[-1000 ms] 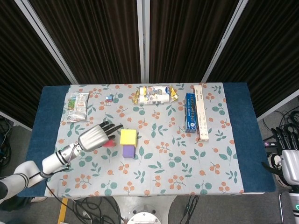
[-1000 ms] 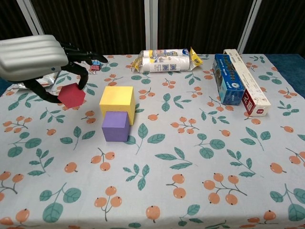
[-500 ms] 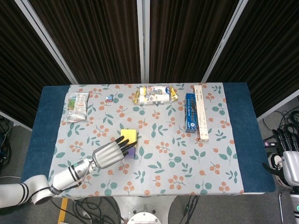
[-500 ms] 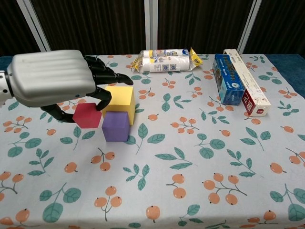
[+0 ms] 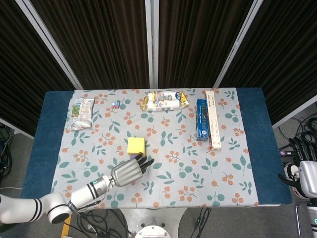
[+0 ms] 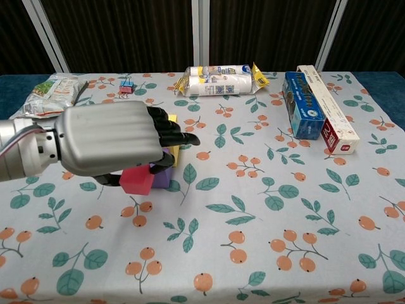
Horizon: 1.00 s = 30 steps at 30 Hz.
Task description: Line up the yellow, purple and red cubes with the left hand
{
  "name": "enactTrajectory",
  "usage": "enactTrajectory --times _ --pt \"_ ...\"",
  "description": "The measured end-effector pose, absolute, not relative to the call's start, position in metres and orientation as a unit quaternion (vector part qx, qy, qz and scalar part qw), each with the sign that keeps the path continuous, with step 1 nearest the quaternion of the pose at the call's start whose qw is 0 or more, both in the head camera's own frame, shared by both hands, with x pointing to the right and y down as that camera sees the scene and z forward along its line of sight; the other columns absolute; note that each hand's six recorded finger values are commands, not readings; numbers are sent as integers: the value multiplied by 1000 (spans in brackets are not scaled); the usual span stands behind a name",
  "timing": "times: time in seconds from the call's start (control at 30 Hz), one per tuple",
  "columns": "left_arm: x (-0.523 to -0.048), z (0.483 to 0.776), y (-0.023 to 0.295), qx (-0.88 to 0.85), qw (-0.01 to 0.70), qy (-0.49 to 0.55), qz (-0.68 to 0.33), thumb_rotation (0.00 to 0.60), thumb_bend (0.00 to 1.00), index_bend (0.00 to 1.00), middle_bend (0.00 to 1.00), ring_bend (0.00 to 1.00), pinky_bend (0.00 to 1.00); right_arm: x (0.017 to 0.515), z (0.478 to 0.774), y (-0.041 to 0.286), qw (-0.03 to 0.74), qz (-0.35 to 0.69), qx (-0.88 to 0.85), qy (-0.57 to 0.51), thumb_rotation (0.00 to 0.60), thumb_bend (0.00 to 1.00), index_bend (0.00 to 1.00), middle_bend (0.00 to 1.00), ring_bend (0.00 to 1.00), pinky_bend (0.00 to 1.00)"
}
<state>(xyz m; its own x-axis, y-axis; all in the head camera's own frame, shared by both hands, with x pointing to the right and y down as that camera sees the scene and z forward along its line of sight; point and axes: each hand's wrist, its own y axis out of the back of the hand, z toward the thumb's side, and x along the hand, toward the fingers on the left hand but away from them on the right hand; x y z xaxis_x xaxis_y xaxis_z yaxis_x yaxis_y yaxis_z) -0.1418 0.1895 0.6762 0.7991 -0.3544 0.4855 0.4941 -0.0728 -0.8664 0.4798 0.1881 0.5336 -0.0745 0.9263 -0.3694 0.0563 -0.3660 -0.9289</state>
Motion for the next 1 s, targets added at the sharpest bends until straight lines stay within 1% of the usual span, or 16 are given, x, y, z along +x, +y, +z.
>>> enactTrajectory --times 0.37,0.67,0.87,1.0 --pt "-125 689 202 -668 669 -63 -320 600 289 532 195 208 260 482 533 189 365 595 -573 -430 600 0 0 38 0 24" --pt "-119 699 202 -665 666 -68 -331 600 282 445 185 197 260 484 533 190 363 595 -572 -432 600 0 0 39 0 24" --pt "-119 697 202 -666 665 -62 -331 600 278 422 180 197 260 485 533 190 363 595 -572 -432 600 0 0 39 0 24" --pt "-122 688 199 -672 661 -46 -330 600 263 418 179 196 260 484 533 189 364 593 -574 -431 600 0 0 39 0 24"
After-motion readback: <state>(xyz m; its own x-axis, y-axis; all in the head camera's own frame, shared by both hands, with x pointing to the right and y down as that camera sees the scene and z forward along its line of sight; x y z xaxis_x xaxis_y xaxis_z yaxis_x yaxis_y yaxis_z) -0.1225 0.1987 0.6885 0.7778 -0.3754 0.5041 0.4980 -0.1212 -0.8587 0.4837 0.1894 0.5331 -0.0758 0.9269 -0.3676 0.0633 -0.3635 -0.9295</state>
